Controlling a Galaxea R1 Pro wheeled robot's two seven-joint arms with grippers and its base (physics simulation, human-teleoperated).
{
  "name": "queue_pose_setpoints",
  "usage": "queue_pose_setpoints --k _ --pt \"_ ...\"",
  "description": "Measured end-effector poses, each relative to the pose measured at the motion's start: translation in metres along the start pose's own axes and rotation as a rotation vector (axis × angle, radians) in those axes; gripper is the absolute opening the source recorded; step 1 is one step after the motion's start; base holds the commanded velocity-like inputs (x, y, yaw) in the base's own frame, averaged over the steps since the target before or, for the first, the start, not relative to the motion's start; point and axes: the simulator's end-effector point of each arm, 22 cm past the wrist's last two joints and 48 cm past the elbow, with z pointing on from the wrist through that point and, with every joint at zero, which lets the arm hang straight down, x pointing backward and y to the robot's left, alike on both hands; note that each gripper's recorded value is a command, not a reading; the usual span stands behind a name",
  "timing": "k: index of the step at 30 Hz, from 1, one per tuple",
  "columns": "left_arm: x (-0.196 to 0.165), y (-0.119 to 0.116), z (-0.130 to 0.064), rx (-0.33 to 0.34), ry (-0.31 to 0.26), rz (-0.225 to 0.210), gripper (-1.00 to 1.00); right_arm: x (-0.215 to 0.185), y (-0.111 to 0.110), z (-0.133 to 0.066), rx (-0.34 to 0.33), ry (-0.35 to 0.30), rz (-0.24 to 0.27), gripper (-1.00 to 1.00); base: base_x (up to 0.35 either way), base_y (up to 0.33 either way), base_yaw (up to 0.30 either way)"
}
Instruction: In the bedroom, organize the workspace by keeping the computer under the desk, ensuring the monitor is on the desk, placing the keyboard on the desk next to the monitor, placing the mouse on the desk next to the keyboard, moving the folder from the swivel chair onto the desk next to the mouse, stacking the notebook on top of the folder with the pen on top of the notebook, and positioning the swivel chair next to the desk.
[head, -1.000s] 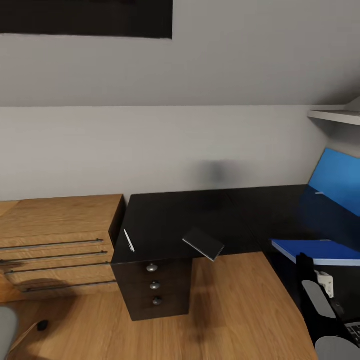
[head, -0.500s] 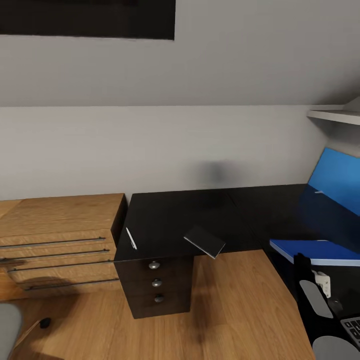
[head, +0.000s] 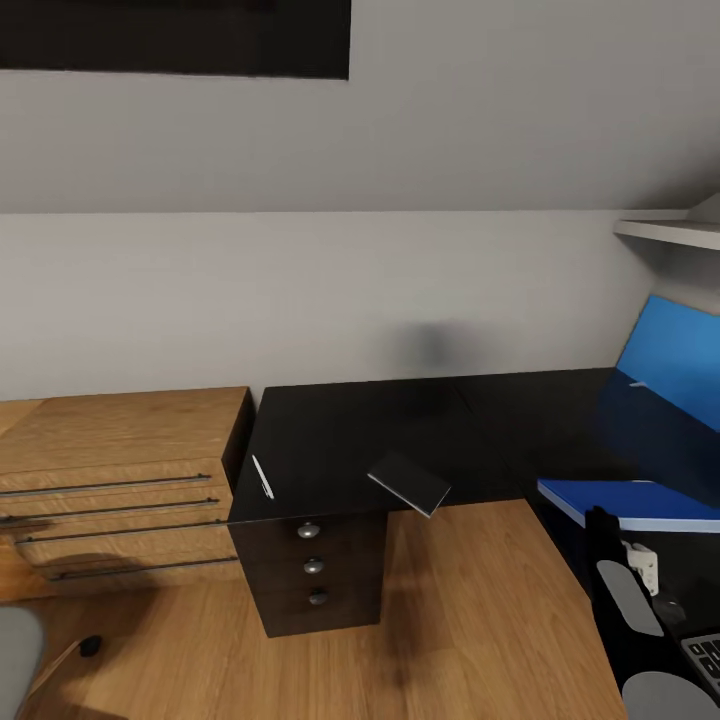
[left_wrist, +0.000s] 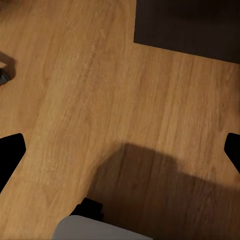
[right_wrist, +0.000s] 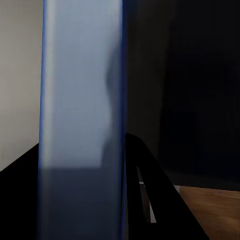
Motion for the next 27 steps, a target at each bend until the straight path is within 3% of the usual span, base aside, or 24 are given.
queue_pose_setpoints --k 5,6,22,27 --pt "0.0002 0.0004 -0.0001 -0.002 0.000 0.000 1.00 -0.0007 0.0000 0.0002 0.001 -0.001 -0.001 -1.00 0.000 0.000 0.000" --pt "0.0002 0.0006 -0.0001 -0.002 0.000 0.000 1.00 -0.0008 0.0000 0.0002 0.001 -0.001 -0.002 1.00 0.000 0.000 0.000" --pt "-0.0002 0.0010 -0.0001 -0.004 -0.002 0.000 1.00 -0.0012 0.0007 0.0003 -0.001 -0.002 -0.003 1.00 -0.001 0.000 0.000" --pt "-0.0003 0.0012 0.0002 -0.005 -0.001 -0.002 1.00 -0.0009 0.0006 0.0006 -0.001 -0.001 -0.003 1.00 -0.159 -0.076 0.000"
